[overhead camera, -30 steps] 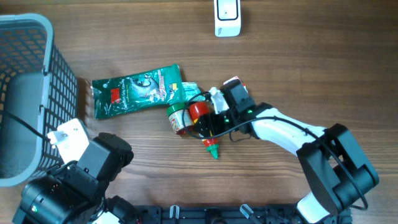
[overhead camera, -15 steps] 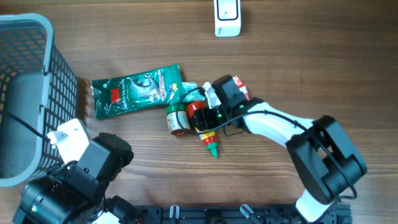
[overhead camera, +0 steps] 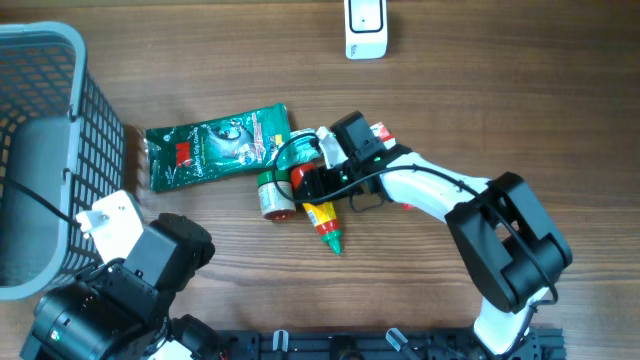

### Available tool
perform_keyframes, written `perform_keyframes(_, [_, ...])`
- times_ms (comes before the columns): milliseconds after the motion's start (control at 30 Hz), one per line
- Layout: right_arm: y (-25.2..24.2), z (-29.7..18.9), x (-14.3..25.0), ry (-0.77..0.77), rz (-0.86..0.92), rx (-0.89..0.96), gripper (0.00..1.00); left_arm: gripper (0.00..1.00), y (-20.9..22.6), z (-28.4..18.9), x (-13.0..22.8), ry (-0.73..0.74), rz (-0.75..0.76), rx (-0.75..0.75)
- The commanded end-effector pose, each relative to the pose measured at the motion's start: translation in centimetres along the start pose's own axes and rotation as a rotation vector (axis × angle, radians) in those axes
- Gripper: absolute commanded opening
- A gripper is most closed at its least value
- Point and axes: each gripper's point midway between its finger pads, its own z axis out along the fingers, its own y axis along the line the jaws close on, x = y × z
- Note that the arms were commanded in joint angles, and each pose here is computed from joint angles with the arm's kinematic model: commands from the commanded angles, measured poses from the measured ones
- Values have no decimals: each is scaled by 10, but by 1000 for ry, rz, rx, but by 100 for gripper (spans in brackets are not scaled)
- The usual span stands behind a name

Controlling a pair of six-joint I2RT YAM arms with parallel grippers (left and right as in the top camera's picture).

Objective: Scan the item barcode
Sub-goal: 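Raise the sauce bottle upward with the right gripper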

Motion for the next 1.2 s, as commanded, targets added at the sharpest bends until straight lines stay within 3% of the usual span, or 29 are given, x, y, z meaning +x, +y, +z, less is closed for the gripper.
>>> perform_keyframes(0, [30,-50,-14,-25,38,-174,34,100,3,1,-2,-13,-25,-16])
perform_keyframes(200, [74,-155,-17,-107,32,-416,33,100,3,1,-2,-13,-25,-16])
perform_keyframes(433, [138,-223,7,-131,-98,-642,31,100,3,1,-2,-13,-25,-16])
perform_keyframes(567, [151,-238,12,-98,-13,-692,31,100,3,1,-2,-13,-25,-16])
perform_keyframes(700, [168,-253,24,-20,-11,-824,25,100,3,1,-2,-13,-25,-16])
perform_keyframes(867, [178,-265,33,39,-11,-915,25,100,3,1,-2,-13,-25,-16])
perform_keyframes(1167, [178,-265,33,30,-25,-912,26,100,3,1,-2,-13,-25,-16])
